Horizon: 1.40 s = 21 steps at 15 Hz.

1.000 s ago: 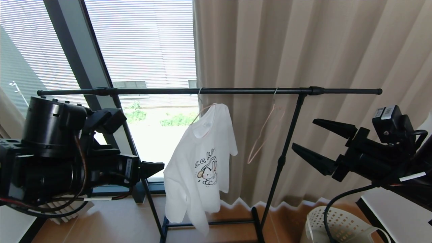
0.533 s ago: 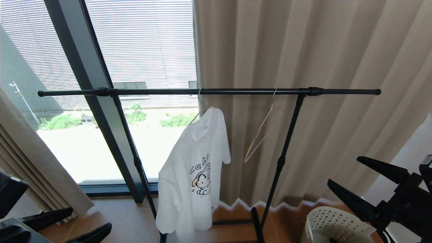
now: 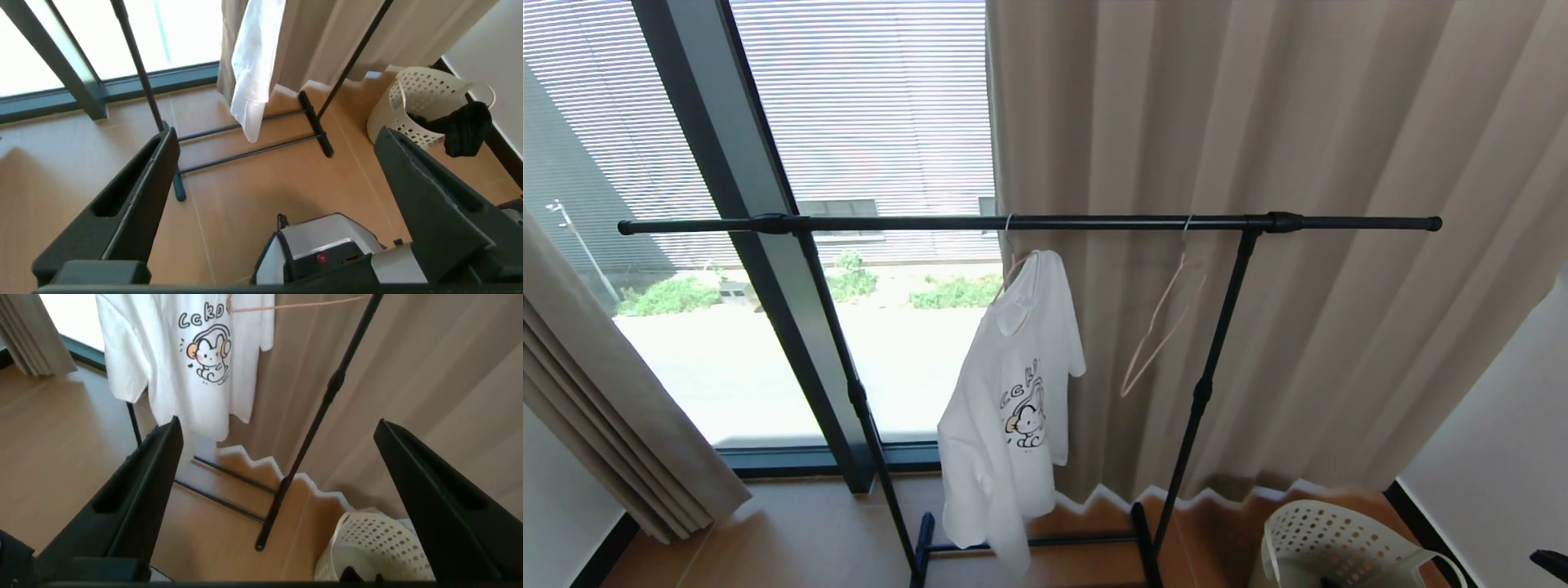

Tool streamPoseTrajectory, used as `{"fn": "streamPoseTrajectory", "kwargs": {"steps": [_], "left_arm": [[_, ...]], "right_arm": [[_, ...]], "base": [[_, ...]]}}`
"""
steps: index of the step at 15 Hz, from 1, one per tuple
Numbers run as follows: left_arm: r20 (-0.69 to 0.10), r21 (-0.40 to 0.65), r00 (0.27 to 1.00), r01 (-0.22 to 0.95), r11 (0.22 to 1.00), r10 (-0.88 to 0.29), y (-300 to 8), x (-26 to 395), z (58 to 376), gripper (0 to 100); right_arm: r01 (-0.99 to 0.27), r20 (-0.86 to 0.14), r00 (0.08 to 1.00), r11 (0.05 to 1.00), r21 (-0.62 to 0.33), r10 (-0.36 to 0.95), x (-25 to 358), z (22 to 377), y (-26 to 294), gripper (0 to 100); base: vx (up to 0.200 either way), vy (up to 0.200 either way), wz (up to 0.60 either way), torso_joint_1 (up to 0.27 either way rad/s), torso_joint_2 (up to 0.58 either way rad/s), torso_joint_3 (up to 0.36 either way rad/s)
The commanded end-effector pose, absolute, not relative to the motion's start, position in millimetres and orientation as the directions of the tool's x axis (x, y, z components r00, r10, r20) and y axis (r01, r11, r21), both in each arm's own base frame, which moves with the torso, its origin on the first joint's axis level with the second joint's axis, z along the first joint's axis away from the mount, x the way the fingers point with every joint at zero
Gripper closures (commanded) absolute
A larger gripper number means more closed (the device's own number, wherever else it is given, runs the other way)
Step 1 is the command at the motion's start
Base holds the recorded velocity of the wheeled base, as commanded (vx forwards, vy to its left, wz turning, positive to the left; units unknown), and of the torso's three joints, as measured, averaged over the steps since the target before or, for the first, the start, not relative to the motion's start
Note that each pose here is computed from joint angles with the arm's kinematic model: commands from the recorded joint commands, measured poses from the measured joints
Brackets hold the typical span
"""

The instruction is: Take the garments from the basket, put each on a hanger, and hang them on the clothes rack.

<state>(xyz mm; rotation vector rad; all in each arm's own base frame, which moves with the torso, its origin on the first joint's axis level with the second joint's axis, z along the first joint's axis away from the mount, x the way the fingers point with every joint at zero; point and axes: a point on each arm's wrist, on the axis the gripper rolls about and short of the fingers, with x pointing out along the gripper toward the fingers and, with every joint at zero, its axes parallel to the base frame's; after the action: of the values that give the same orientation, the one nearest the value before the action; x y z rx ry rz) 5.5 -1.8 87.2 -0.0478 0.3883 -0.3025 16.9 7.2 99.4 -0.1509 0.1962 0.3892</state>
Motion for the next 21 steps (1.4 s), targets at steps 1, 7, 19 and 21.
{"fn": "streamPoseTrajectory", "kwargs": {"steps": [1, 7, 19, 21], "left_arm": [[-0.302, -0.101, 0.911, 0.262, 0.96, -0.281, 0.4, -0.6, 85.3, 0], [-0.228, 0.018, 0.974, 0.008, 1.0, -0.003, 1.4, -7.9, 81.9, 0], [-0.021, -0.015, 0.994, 0.111, 0.994, -0.112, -2.2, -24.1, 78.3, 0], [-0.026, -0.003, 0.996, 0.08, 0.997, -0.08, -1.4, -23.6, 76.7, 0]], "right_arm": [[-0.289, -0.088, 0.956, 0.949, -0.125, 0.279, -14.8, 79.2, -0.5, 0], [-0.098, -0.058, 0.994, 0.992, -0.076, 0.093, -16.0, 80.2, 0.2, 0], [-0.045, 0.032, 0.998, 0.996, -0.075, 0.048, -22.6, 79.2, 1.2, 0], [-0.053, 0.031, 0.998, 0.996, -0.077, 0.055, -22.7, 79.0, 1.3, 0]], "base": [[0.0, 0.0, 0.0, 0.0, 0.0, 0.0], [0.0, 0.0, 0.0, 0.0, 0.0, 0.0], [0.0, 0.0, 0.0, 0.0, 0.0, 0.0], [0.0, 0.0, 0.0, 0.0, 0.0, 0.0]]}}
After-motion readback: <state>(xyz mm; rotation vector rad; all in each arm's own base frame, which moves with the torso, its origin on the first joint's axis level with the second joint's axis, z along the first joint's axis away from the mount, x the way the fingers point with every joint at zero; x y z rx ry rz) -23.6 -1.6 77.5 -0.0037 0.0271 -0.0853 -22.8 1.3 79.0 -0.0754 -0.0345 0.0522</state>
